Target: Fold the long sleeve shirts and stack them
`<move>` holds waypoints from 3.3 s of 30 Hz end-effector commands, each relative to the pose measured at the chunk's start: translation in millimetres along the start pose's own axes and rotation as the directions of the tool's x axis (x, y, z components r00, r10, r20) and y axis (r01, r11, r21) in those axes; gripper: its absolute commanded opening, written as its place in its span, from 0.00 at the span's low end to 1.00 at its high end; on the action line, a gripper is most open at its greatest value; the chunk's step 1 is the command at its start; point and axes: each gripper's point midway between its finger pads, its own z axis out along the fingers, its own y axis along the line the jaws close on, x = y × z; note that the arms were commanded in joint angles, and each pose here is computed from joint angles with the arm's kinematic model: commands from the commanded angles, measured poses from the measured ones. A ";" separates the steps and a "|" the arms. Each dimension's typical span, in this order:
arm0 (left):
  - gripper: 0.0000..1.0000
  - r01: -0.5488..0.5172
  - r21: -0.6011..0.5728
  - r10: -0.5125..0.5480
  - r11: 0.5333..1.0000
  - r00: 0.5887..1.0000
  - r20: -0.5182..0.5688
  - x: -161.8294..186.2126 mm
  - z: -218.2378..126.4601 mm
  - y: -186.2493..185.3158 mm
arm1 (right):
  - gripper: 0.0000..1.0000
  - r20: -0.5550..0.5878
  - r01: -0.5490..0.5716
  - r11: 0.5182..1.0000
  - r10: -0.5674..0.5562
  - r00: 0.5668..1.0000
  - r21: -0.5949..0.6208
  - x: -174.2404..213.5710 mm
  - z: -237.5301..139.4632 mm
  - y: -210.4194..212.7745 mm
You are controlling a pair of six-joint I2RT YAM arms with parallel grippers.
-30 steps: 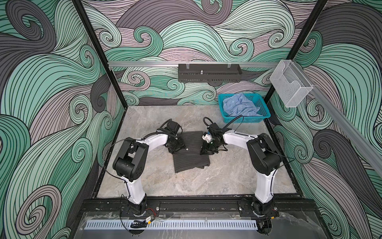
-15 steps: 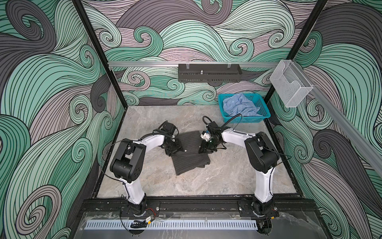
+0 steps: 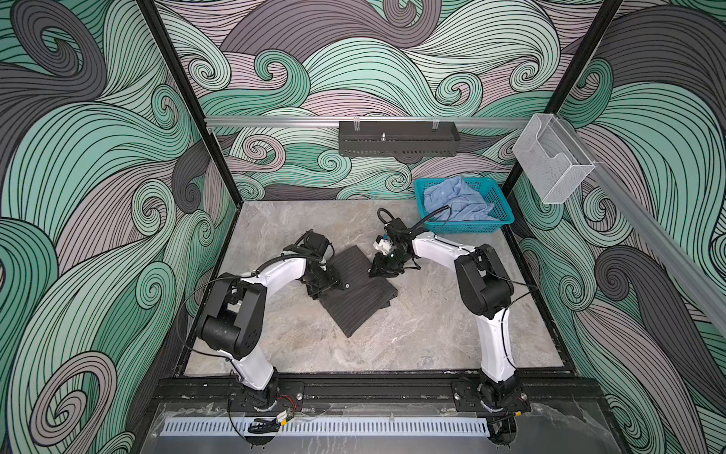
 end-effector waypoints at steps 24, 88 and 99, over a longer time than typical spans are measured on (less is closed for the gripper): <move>0.99 -0.773 -0.502 0.850 0.389 0.511 -0.129 91.5 3.7 -71.7 | 0.59 0.726 -0.079 0.987 -0.046 0.686 0.137 113.0 -247.1 -21.7; 0.00 -0.608 0.633 0.872 0.479 0.413 -0.263 206.1 -30.0 -196.8 | 0.60 0.759 -0.057 0.990 -0.063 0.648 0.130 118.1 -268.5 -17.9; 0.00 -0.321 0.733 0.654 0.599 0.725 -0.217 105.5 -31.3 -208.6 | 0.60 0.768 -0.069 0.990 -0.054 0.638 0.127 110.9 -276.1 -17.7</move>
